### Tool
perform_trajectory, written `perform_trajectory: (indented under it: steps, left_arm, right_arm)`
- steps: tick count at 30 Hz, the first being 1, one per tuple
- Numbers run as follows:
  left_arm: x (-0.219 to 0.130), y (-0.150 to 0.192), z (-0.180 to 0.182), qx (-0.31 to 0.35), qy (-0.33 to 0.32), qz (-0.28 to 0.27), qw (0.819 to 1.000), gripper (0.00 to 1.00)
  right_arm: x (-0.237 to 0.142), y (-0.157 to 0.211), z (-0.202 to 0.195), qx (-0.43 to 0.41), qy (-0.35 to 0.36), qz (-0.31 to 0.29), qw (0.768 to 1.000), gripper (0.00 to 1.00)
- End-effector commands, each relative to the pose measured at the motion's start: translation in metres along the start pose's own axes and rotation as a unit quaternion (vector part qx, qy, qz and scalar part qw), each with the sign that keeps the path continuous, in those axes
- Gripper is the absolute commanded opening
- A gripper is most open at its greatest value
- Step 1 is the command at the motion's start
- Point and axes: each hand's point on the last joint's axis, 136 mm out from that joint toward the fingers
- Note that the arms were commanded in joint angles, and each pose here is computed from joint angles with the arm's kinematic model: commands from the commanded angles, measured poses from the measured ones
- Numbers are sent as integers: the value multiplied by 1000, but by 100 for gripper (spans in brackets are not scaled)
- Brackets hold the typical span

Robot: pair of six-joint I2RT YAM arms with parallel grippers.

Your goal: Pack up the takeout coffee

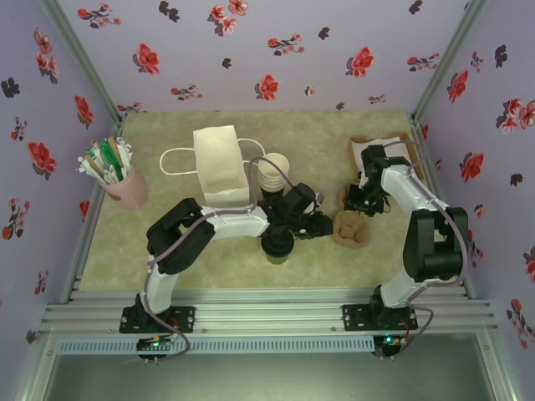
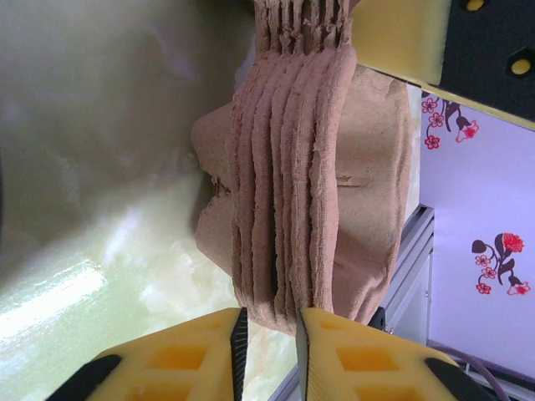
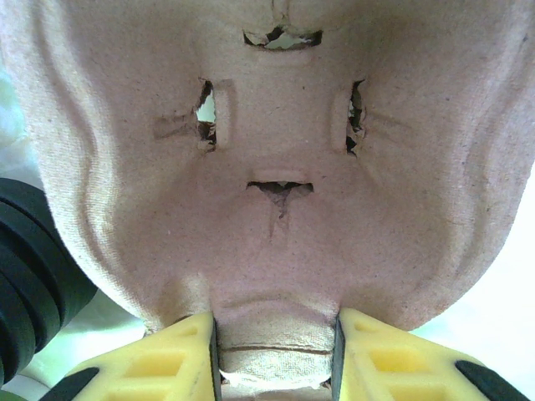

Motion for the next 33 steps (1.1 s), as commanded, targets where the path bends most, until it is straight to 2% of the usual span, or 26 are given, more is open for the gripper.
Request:
perform_trajectory:
  steps: [1,18,21,33]
  left_arm:
    - [-12,-5,-11,-4,12,-9,1000,27]
    - [-9,-5,-15,-2,16,-5,1000,28]
    - [-13,-5,-16,1,14,-8,1000,25]
    - [-14,-7,-21,8,13,-9,1000,24]
  right_arm:
    - [-1,6,4,-4,-16,8,1000,35]
    - [-1,6,5,-5,-20,8,1000,35]
    - [-1,6,5,-4,-19,9,1000,34]
    - [0,5,5,-5,-20,10,1000,34]
Point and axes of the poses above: each hand's point on the last joint's axis, 136 mm out from that joint toward the fingers, its own x axis out along the fingers, its own z axis along the line the jaws close on, y = z × x, and after that the axes turned 13 degrees about -x, right-handed
